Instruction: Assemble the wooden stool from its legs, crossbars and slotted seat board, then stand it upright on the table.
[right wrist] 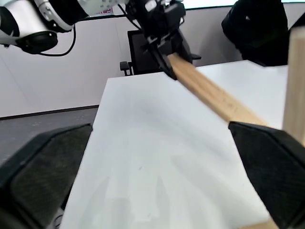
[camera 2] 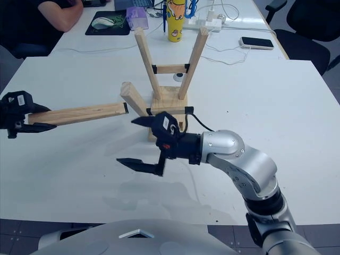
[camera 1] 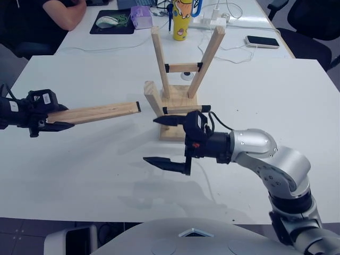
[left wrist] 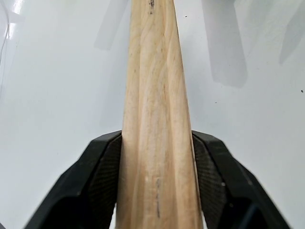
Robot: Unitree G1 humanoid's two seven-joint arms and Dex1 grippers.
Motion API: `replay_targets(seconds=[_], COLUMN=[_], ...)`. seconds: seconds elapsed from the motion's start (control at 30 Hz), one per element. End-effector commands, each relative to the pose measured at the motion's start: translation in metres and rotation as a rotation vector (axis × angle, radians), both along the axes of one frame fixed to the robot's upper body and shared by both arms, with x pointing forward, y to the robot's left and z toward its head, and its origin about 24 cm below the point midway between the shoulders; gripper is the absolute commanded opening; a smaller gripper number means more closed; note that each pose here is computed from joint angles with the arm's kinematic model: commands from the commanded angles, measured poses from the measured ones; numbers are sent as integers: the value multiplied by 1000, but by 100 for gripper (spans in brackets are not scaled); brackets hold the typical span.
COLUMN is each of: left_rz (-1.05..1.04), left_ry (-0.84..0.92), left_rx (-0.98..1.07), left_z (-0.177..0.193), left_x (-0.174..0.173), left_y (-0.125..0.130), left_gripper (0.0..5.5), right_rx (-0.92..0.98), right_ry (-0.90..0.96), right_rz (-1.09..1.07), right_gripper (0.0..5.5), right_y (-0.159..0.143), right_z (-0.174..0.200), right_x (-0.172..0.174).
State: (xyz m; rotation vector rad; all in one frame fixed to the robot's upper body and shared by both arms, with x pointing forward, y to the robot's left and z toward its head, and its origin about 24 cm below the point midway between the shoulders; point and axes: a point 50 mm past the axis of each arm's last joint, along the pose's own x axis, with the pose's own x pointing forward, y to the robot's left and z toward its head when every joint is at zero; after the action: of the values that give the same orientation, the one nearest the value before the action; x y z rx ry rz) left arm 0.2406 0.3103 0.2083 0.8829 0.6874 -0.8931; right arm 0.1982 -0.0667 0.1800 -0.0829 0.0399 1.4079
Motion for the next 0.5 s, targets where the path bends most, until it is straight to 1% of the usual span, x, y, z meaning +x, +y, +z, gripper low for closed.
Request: replay_targets(seconds=[0.03, 0.1, 0.23, 0.37, 0.5], left_rz=[17, 16, -20, -64, -108], left_ry=[3, 8, 18, 40, 97], left_rx=[20, 21, 34, 36, 65], left_z=[7, 7, 8, 11, 10], left_x=[-7, -9, -12, -16, -19], left_y=[2, 1, -8, -20, -26], left_gripper=[208, 208, 208, 208, 208], right_rx=[-63, -151, -346, -420, -456], right_ry=[-262, -372, -509, -511, -508], right_rz=[8, 22, 72, 115, 113], right_gripper=[540, 540, 540, 540, 540], right_y=[29, 47, 73, 89, 95], right_z=[39, 44, 29, 5, -14], right_x=[18, 26, 37, 37, 37])
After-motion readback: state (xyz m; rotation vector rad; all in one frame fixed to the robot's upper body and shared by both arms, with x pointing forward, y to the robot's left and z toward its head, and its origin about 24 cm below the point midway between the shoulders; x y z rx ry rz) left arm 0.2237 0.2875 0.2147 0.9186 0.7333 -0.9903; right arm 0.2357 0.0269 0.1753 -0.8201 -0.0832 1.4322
